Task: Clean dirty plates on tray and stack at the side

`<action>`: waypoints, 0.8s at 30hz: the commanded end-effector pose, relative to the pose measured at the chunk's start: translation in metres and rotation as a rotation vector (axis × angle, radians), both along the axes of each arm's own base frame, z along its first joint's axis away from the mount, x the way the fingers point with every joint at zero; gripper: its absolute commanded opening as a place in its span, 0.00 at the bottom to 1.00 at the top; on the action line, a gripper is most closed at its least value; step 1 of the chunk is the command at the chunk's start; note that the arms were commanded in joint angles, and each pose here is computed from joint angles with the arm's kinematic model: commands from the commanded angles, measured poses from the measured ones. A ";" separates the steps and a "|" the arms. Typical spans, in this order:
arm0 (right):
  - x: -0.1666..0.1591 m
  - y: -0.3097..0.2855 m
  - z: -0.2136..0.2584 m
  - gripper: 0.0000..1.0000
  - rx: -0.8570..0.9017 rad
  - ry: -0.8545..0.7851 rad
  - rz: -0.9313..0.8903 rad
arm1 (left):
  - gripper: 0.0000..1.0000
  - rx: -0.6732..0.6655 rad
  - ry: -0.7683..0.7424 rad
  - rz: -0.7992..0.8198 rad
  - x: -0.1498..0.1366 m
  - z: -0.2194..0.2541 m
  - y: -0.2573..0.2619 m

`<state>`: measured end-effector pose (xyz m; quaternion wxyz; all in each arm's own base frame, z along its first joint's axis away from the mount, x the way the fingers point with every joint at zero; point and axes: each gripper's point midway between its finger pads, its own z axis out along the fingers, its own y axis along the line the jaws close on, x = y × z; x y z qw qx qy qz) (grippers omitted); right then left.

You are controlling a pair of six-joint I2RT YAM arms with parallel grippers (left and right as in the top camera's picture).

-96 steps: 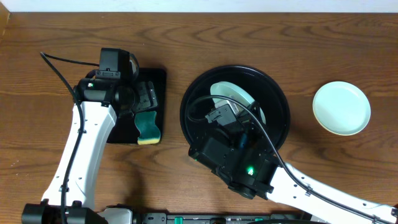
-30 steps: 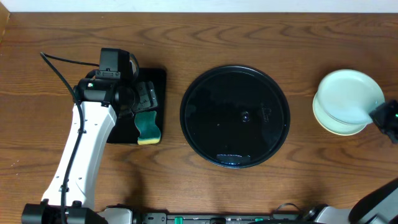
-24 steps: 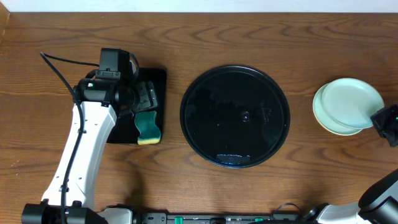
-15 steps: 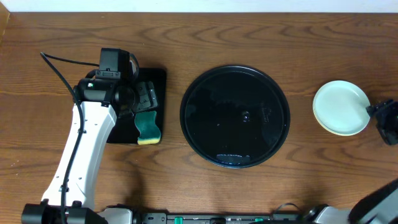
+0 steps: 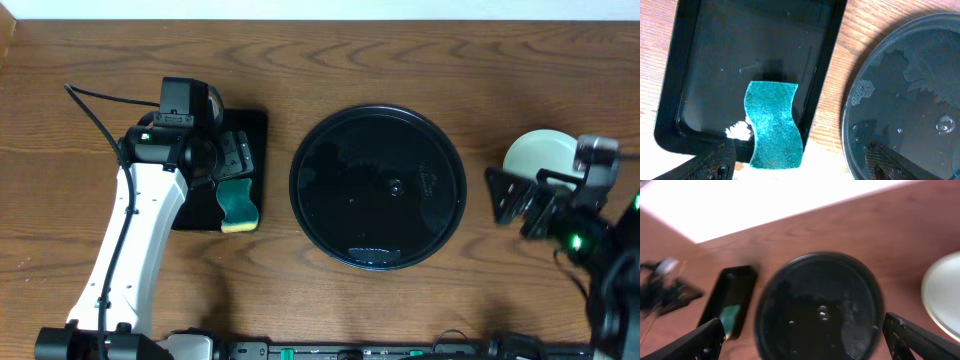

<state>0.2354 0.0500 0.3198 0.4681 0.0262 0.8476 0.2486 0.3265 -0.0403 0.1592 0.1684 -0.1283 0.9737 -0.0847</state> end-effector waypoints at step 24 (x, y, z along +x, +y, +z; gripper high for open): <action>-0.019 -0.020 -0.070 0.99 -0.211 -0.332 -0.165 | 0.83 0.003 -0.020 -0.003 0.004 0.007 0.001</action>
